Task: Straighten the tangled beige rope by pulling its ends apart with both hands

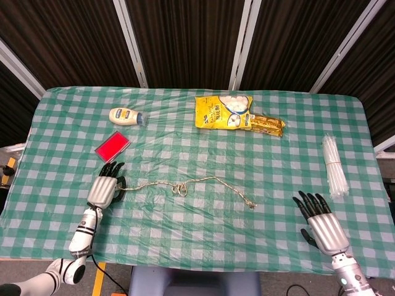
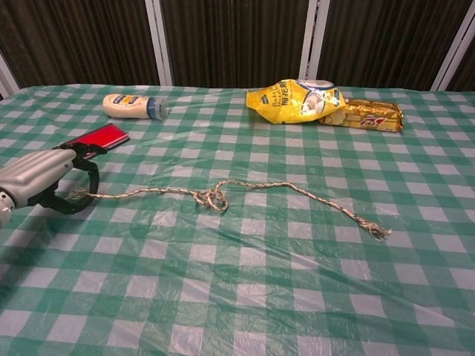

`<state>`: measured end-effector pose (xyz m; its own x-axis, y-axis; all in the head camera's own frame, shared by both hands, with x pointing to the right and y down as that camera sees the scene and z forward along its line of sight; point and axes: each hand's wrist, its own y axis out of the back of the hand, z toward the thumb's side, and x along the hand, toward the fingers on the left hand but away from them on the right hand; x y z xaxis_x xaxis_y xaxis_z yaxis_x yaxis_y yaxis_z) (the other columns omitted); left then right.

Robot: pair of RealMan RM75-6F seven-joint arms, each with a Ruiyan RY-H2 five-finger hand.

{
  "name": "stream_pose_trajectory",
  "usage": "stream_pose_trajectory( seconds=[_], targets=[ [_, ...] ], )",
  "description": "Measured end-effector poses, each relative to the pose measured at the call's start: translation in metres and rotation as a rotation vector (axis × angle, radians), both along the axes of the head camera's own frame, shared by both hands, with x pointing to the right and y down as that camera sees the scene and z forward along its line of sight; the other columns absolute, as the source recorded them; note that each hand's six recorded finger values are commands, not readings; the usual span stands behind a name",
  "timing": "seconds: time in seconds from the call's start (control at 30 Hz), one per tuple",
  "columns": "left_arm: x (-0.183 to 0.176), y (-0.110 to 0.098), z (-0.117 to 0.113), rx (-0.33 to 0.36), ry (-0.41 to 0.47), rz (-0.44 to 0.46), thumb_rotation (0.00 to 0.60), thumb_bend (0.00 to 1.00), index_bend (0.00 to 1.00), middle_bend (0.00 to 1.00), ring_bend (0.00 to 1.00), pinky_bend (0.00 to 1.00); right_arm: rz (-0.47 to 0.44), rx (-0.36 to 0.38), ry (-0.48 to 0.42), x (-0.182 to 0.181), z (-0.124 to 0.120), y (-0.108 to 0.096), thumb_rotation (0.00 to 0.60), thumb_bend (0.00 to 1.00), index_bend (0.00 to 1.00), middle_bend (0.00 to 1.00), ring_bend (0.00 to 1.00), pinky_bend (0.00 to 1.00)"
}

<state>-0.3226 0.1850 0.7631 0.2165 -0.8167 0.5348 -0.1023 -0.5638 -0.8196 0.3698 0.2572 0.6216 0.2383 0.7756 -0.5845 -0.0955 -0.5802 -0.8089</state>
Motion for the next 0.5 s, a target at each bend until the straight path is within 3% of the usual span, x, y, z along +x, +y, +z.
stream_pose_trajectory(
  seconds=[0.27,0.37,0.5],
  targets=[
    [-0.003,0.007,-0.012,0.002,0.031,0.01,0.6,0.44,0.63,0.1,0.0,0.09,-0.108,-0.017,-0.067,-0.068,0.037,-0.034,0.6,0.41,0.45,0.0,0.0,0.0],
    [-0.006,0.008,-0.015,0.003,0.03,0.01,0.6,0.44,0.64,0.1,0.0,0.09,-0.117,-0.02,-0.065,-0.091,0.051,-0.044,0.6,0.41,0.52,0.0,0.0,0.0],
    [-0.011,0.007,-0.017,0.002,0.026,0.006,0.6,0.44,0.64,0.1,0.0,0.09,-0.123,-0.011,-0.06,-0.12,0.065,-0.053,0.6,0.41,0.54,0.0,0.0,0.0]
  ],
)
